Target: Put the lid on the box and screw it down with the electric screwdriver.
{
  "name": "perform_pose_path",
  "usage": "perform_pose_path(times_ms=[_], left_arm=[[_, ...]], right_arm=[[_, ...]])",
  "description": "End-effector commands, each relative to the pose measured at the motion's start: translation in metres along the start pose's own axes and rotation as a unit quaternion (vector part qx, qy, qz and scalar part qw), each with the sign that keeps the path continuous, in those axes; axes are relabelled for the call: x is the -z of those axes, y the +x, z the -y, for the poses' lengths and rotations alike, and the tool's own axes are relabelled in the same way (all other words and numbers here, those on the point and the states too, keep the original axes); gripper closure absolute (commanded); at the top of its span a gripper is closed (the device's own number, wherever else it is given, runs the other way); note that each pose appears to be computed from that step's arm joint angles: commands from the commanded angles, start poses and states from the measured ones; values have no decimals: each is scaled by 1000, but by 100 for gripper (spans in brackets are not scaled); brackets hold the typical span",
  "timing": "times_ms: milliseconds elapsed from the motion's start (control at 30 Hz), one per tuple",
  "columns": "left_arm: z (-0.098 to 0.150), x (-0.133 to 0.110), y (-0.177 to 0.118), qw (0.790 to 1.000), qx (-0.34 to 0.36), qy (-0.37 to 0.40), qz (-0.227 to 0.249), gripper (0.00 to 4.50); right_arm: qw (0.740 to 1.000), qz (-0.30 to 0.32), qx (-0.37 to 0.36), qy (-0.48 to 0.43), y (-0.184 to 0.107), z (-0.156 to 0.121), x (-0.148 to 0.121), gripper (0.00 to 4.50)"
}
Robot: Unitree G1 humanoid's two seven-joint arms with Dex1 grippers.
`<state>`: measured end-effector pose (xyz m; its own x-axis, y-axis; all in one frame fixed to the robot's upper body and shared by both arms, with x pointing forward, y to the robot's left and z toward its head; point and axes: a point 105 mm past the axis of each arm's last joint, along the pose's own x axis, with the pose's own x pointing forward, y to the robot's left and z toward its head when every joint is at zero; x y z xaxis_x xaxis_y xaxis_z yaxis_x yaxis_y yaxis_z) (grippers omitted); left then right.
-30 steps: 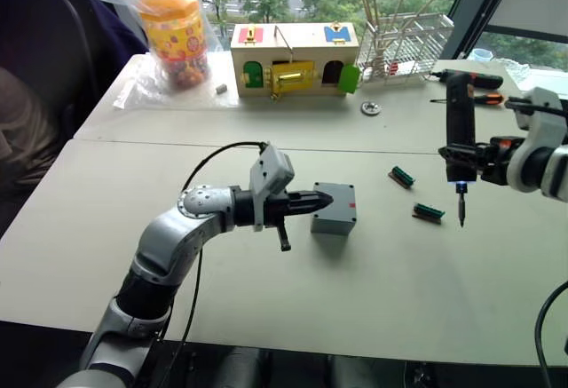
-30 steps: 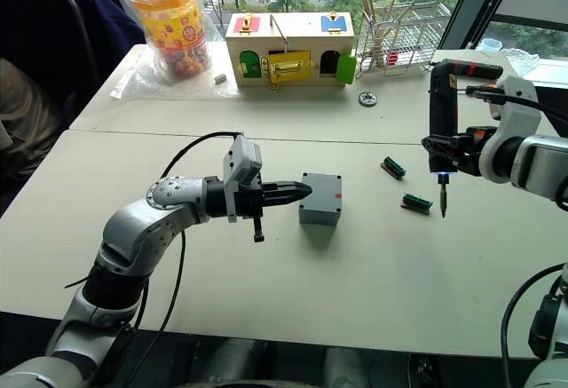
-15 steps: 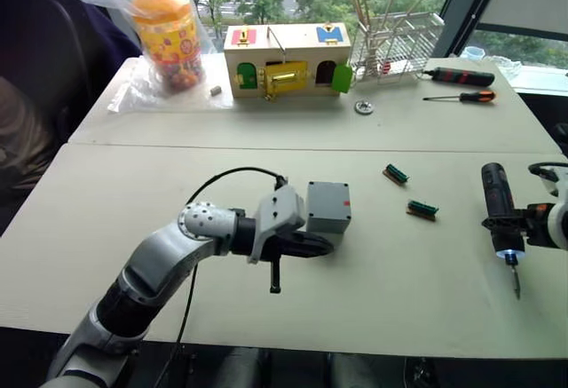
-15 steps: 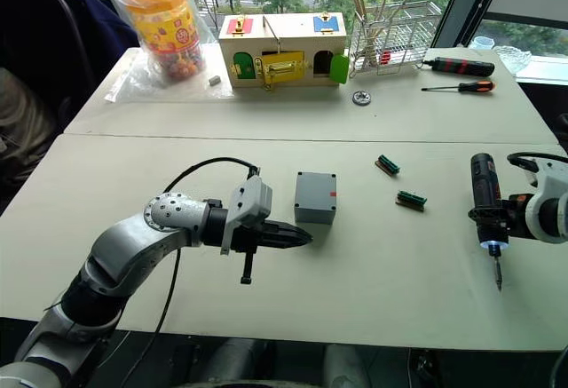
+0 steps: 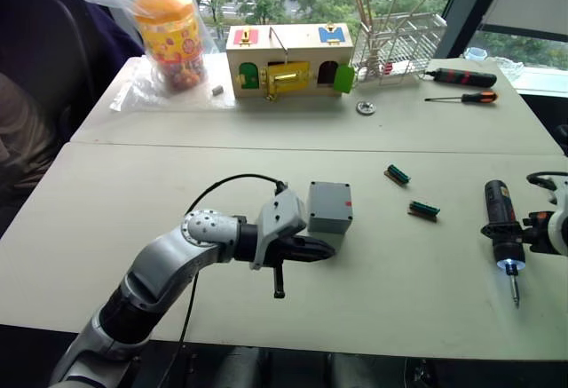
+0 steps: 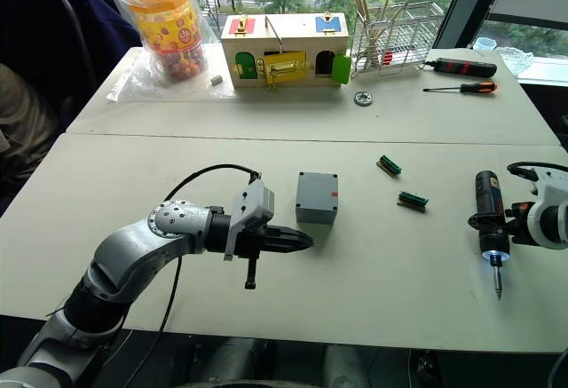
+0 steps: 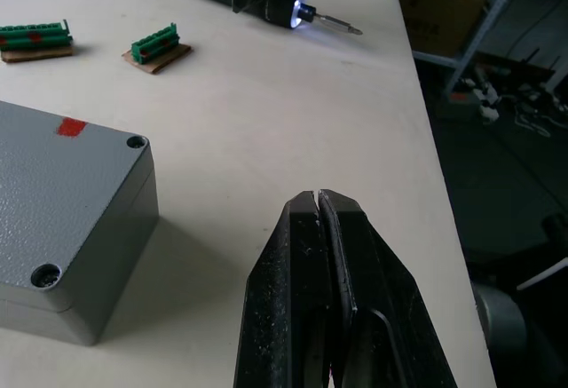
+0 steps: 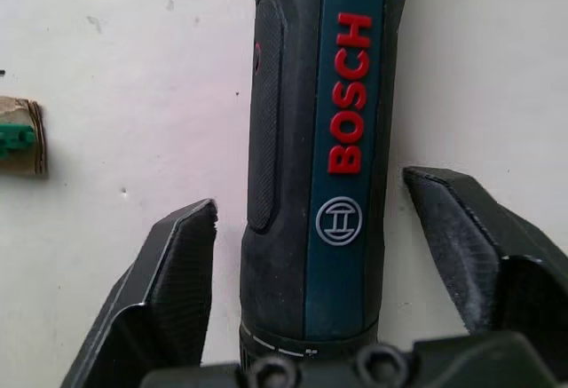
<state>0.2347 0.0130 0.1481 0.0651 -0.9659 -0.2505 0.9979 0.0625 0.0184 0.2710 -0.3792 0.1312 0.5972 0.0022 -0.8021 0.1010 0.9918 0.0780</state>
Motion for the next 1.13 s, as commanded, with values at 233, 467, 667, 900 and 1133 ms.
perform_pose_path(times_ms=[233,467,667,900,1133], left_arm=[[-81,-63,-33,958,-220,26,184,450],[-110,-69,-95,933,-288,-14,214,450],[-43,6,-103,974,-197,-99,52,450],[12,48,-100,974,-133,-181,-13,450],[21,64,-97,969,-130,-207,-17,450]], right_arm=[[986,148,45,-60,-23,5,-57,5],[869,434,-142,-190,-74,-95,-101,5],[868,356,-272,-217,-48,-145,-8,5],[892,187,-363,-192,-40,-143,78,5],[899,118,-367,-209,-34,-136,105,5]])
